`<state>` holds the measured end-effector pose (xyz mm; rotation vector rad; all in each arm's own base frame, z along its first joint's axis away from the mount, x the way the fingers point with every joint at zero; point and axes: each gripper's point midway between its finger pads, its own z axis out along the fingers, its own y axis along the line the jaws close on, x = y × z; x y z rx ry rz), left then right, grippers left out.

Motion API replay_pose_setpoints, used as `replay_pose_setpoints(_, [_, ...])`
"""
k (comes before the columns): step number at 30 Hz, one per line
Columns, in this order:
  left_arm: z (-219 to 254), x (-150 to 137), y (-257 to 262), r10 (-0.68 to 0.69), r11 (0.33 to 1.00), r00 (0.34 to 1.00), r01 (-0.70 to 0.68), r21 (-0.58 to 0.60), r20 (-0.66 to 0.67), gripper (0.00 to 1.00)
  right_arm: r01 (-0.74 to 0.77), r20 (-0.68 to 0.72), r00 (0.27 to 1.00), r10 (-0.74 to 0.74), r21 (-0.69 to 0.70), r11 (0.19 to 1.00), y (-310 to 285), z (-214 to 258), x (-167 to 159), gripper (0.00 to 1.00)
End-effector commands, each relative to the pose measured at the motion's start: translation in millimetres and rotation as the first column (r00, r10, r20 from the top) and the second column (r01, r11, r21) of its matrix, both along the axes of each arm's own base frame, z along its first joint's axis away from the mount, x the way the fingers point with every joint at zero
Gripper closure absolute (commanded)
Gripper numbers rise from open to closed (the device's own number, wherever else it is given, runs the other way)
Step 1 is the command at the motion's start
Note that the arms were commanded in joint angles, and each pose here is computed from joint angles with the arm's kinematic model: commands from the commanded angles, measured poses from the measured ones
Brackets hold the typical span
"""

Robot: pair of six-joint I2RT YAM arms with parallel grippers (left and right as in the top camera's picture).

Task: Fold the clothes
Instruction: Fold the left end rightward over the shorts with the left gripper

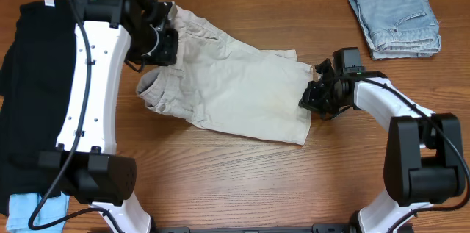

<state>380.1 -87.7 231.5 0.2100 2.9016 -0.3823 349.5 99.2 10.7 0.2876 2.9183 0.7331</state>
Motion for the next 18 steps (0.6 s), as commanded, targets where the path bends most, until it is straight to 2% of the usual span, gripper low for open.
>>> replay_pose_setpoints(1, [21, 1, -18, 0.007, 1.0, 0.998, -0.005, -0.023, 0.062, 0.96, 0.063, -0.032, 0.997, -0.063, -0.021, 0.998, -9, -8, -1, 0.96])
replay_pose_setpoints(5, [20, -3, -37, -0.023, 1.0, 0.998, 0.023, -0.002, 0.067, 0.96, 0.063, -0.031, 0.997, -0.064, -0.02, 0.998, -9, -8, -1, 0.96])
replay_pose_setpoints(9, [21, -7, -74, 0.001, 0.999, 0.998, 0.002, -0.04, 0.064, 0.96, 0.071, -0.044, 0.996, -0.072, -0.02, 0.997, -9, -8, -3, 0.96])
replay_pose_setpoints(15, [20, -8, -141, -0.044, 0.993, 0.993, 0.055, -0.1, 0.109, 0.96, 0.08, -0.049, 0.996, -0.08, -0.019, 0.997, -9, -8, -3, 0.96])
replay_pose_setpoints(18, [8, -11, -161, -0.049, 0.993, 0.996, 0.058, -0.105, 0.08, 0.96, 0.078, -0.051, 0.996, -0.078, -0.01, 0.997, -8, -7, -3, 0.96])
